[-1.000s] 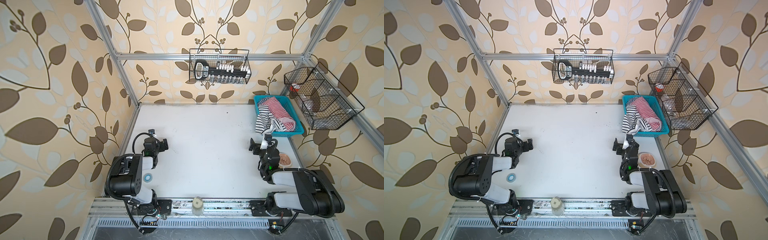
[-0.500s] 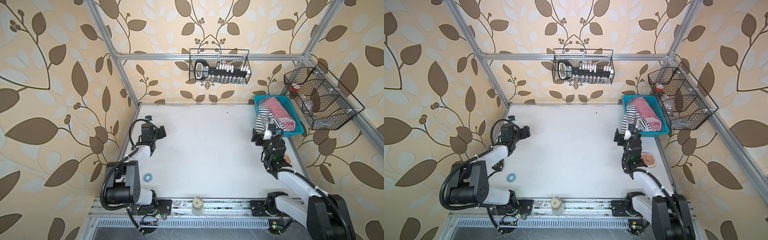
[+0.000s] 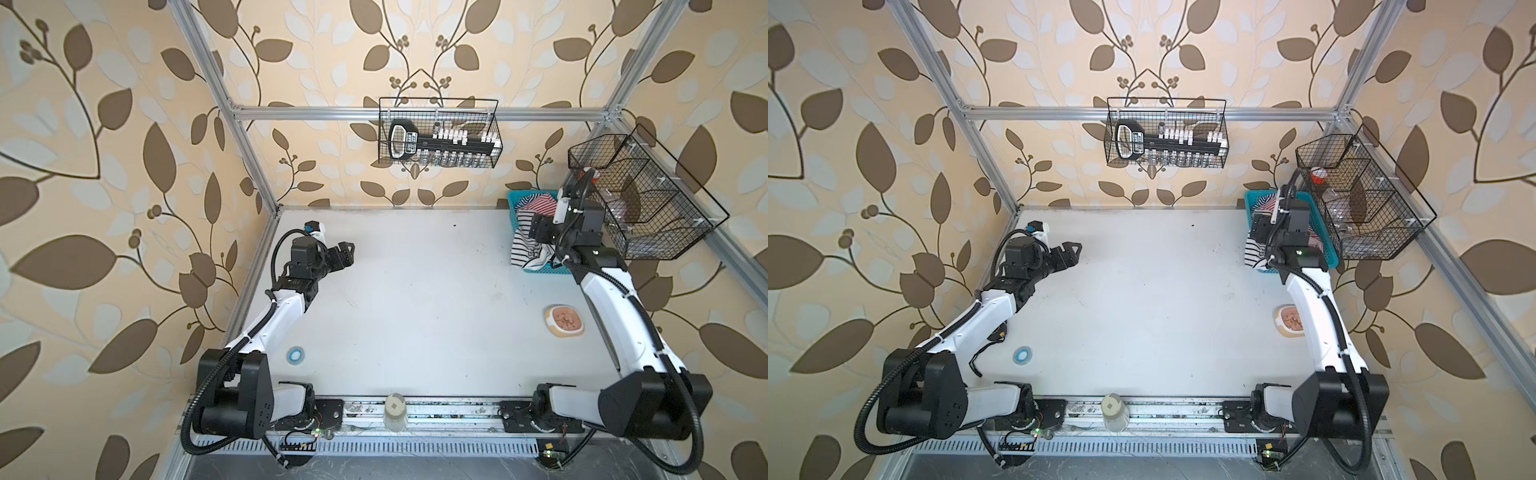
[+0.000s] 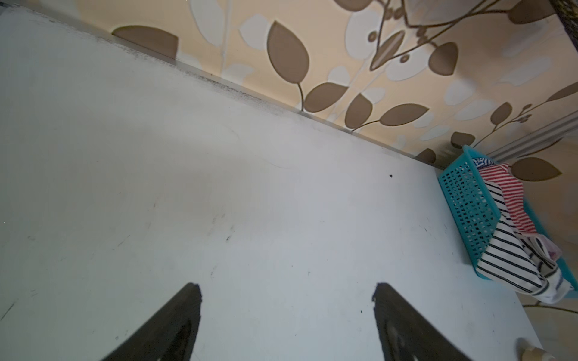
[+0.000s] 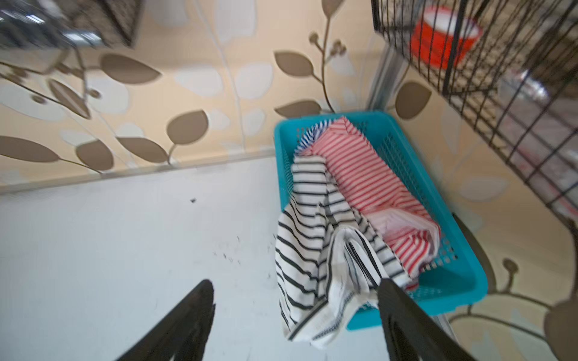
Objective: Fold and stack the tank tops
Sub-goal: 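Reach the right gripper into the teal basket while the left arm rises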
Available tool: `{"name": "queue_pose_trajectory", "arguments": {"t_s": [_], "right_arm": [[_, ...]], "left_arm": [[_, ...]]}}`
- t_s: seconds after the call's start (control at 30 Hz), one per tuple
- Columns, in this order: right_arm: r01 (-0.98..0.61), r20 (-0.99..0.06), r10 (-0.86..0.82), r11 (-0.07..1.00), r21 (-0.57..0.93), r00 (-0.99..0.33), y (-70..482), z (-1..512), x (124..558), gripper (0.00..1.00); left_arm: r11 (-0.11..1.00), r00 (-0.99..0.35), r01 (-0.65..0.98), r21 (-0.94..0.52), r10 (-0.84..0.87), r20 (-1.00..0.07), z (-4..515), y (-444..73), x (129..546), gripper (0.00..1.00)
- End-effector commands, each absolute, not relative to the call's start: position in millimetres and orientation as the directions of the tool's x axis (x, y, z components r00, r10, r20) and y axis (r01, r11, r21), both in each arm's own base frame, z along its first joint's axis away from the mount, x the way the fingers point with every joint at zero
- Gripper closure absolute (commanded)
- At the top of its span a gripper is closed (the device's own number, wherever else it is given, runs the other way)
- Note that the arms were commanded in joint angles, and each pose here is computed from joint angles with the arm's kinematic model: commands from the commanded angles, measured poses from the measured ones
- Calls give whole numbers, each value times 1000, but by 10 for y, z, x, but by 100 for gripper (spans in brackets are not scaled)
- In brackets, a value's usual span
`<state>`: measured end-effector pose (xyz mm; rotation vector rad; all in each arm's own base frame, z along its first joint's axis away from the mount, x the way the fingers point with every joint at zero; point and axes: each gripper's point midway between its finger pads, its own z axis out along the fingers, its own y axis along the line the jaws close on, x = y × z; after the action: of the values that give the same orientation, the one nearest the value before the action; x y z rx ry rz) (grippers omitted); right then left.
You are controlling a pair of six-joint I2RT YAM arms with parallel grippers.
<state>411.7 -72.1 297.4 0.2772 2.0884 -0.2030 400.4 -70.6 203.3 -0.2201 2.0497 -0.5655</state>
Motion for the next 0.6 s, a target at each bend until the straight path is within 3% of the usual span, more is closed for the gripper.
{"name": "queue_pose_trajectory", "arguments": {"t_s": [0.0,0.37,0.57], "right_arm": [[303,-731,168,951,-56,-662,-842,2619,3960,20],[348,-575,245,935,-74,-781,-1154,1898,4261,24],[378,-543,283,923,-68,-790,-1265,1661,4421,25]], "left_arm": [[849,-519,144,-509,-373,-769,2293,-890,3952,12],[851,-561,173,-496,-329,-760,2225,-1044,3922,11],[846,-593,172,-504,-320,-739,2145,-1093,3953,11]]}}
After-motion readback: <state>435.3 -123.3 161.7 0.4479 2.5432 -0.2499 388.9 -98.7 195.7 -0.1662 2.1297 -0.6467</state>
